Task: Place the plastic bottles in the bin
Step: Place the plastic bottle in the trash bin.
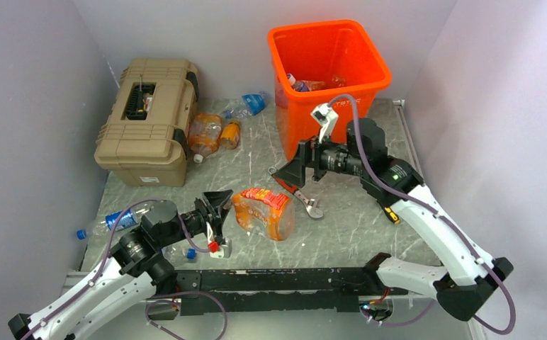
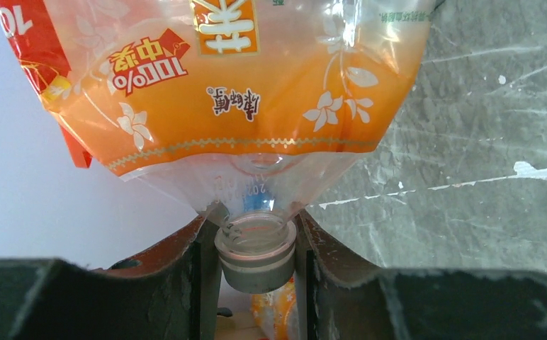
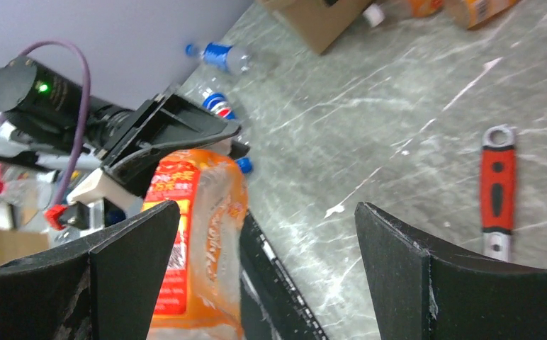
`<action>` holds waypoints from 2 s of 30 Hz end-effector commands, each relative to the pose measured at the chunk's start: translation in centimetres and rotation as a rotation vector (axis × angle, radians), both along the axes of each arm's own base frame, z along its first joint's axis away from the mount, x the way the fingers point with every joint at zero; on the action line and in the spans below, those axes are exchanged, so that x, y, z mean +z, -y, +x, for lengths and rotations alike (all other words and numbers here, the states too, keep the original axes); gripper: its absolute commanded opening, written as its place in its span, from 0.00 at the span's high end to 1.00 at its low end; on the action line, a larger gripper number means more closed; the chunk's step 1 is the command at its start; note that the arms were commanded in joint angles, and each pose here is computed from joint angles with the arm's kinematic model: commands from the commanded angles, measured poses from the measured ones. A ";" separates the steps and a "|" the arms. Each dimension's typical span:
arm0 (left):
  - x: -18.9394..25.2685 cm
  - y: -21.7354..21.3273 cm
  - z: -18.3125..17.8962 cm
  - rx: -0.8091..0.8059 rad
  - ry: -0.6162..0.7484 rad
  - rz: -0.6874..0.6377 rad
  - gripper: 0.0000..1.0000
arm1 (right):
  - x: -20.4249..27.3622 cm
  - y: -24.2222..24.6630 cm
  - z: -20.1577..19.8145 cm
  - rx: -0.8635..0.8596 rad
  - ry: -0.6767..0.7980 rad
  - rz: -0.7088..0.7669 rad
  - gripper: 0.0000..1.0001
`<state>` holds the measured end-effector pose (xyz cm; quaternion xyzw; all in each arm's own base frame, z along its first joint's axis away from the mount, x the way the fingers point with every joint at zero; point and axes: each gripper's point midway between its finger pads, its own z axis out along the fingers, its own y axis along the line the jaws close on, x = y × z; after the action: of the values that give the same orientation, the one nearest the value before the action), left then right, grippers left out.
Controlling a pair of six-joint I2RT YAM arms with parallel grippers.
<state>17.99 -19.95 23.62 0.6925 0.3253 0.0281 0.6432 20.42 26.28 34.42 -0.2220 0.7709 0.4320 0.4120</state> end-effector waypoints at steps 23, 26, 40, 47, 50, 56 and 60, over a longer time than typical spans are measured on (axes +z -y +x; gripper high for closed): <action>-2.6 0.2 -0.1 -0.031 0.035 0.131 1.00 | -7.1 -5.5 -5.3 0.348 -0.157 -0.276 0.08; -2.7 0.1 0.1 -0.022 0.040 0.135 1.00 | -7.9 -5.8 -5.4 0.364 -0.173 -0.299 0.13; -3.3 0.0 0.2 -0.013 0.035 0.141 1.00 | -11.8 -8.2 -6.8 0.405 -0.186 -0.426 0.40; -2.7 0.4 0.1 -0.016 0.019 0.078 0.81 | -11.2 -8.3 -6.2 0.360 -0.154 -0.400 0.72; -1.9 0.6 0.2 -0.001 0.002 0.020 0.50 | -10.2 -8.2 -5.4 0.310 -0.114 -0.370 0.76; 0.8 1.2 0.9 0.047 -0.094 -0.162 0.00 | -4.9 -5.8 -1.6 0.030 0.101 -0.214 0.76; 2.5 2.3 0.5 0.036 -0.272 -0.292 0.01 | 1.0 -2.2 0.0 -0.199 0.305 0.029 0.76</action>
<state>18.72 -21.21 22.93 0.6591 0.3642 -0.0080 0.6579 16.30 30.93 25.45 -0.3335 0.8076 0.3303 0.3570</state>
